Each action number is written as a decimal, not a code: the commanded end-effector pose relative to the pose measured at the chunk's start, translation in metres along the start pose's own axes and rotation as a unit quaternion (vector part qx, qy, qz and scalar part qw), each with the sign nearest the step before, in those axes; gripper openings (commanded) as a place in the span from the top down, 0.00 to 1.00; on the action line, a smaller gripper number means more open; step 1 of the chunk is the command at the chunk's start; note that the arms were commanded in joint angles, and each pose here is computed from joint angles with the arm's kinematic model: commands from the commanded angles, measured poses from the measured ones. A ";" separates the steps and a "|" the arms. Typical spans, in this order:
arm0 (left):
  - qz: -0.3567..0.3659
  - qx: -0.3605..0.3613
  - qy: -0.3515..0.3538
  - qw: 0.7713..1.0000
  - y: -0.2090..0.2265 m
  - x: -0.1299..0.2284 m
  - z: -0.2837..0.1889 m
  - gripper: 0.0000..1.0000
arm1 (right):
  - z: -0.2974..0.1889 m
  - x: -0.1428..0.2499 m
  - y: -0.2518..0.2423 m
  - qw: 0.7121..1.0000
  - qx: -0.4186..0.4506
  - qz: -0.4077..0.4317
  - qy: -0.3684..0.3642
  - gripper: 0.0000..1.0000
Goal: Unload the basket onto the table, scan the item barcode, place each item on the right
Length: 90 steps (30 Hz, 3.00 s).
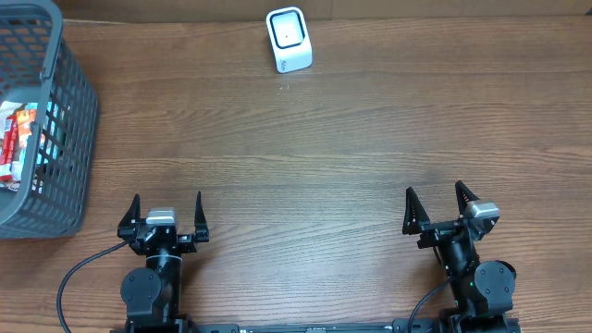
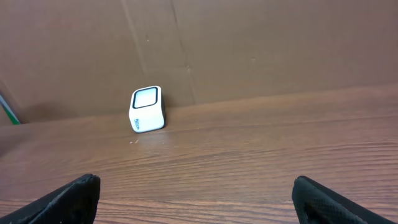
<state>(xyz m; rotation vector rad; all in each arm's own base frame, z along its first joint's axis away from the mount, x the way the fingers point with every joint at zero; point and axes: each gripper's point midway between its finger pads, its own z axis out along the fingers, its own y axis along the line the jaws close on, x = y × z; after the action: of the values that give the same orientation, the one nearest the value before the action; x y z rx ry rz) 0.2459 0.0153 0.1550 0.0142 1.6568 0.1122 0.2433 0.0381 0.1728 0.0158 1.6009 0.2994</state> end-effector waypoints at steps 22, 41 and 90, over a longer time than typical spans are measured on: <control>0.004 0.002 -0.004 1.000 -0.001 -0.001 0.000 0.00 | 0.000 0.002 -0.003 1.000 0.006 0.002 -0.002 0.00; 0.004 0.003 -0.004 1.000 -0.001 -0.001 0.000 0.01 | 0.000 0.002 -0.003 1.000 0.006 0.002 -0.002 0.00; 0.103 -0.039 -0.400 0.910 0.021 -0.397 -0.168 0.00 | 0.000 0.002 -0.003 1.000 0.006 0.002 -0.002 0.00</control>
<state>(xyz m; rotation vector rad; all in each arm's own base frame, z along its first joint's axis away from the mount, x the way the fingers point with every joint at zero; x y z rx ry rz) 0.1180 -0.0093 0.5219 0.1536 0.8561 0.2098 0.2433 0.0380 0.1727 0.0164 1.6013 0.2994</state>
